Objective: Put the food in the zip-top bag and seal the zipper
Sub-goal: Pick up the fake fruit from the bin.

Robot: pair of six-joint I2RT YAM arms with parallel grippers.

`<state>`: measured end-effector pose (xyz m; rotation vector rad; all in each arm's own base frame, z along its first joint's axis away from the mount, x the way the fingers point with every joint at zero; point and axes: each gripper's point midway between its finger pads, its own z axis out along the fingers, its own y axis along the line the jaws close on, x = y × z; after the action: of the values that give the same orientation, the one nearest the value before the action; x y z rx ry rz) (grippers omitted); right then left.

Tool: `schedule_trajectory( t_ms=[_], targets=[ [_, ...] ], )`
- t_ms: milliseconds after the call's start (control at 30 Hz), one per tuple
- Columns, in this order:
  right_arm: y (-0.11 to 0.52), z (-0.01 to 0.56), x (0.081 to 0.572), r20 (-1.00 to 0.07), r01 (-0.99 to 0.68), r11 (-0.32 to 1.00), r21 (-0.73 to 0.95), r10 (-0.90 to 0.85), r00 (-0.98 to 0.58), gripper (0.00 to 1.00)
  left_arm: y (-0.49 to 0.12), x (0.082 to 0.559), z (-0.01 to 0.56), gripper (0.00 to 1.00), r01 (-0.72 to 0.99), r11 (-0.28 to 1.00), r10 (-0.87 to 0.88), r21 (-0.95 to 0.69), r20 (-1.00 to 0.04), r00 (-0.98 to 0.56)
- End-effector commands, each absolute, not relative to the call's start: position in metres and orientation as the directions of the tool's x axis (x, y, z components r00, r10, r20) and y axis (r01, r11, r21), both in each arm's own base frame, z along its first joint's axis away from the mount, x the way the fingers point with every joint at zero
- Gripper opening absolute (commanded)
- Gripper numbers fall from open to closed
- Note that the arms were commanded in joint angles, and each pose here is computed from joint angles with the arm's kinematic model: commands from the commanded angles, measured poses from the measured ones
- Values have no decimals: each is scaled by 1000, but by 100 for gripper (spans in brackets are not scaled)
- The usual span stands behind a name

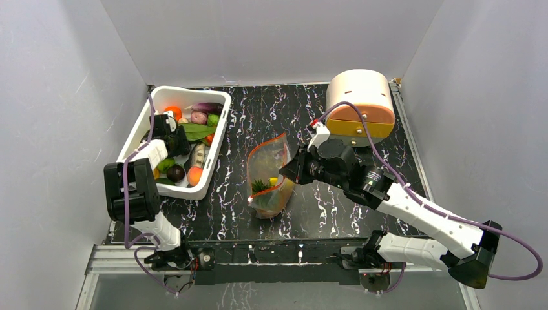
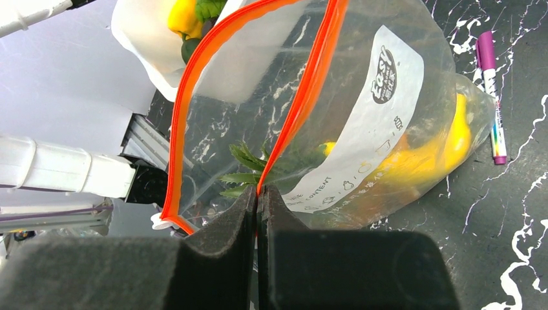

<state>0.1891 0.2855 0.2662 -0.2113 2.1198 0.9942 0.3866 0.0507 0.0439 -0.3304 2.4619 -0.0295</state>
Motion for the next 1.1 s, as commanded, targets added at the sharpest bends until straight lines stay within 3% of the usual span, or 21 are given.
schedule_trajectory(
  t_ms=[0, 267, 533, 1067],
  targets=[
    [292, 305, 197, -744, -487, 632, 603, 225, -629, 0, 59, 384, 70, 30, -243, 968, -220, -58, -657, -721],
    [292, 306, 197, -744, -489, 628, 606, 230, -628, 0, 58, 366, 92, 23, -270, 961, -240, -64, -681, -692],
    [293, 299, 195, -735, -482, 629, 610, 220, -642, 0, 47, 348, 122, 23, -255, 961, -254, -108, -713, -653],
    [320, 294, 191, -686, -496, 559, 665, 193, -702, 0, -43, 308, 199, 24, 93, 927, -223, -364, -733, -643]
  ],
)
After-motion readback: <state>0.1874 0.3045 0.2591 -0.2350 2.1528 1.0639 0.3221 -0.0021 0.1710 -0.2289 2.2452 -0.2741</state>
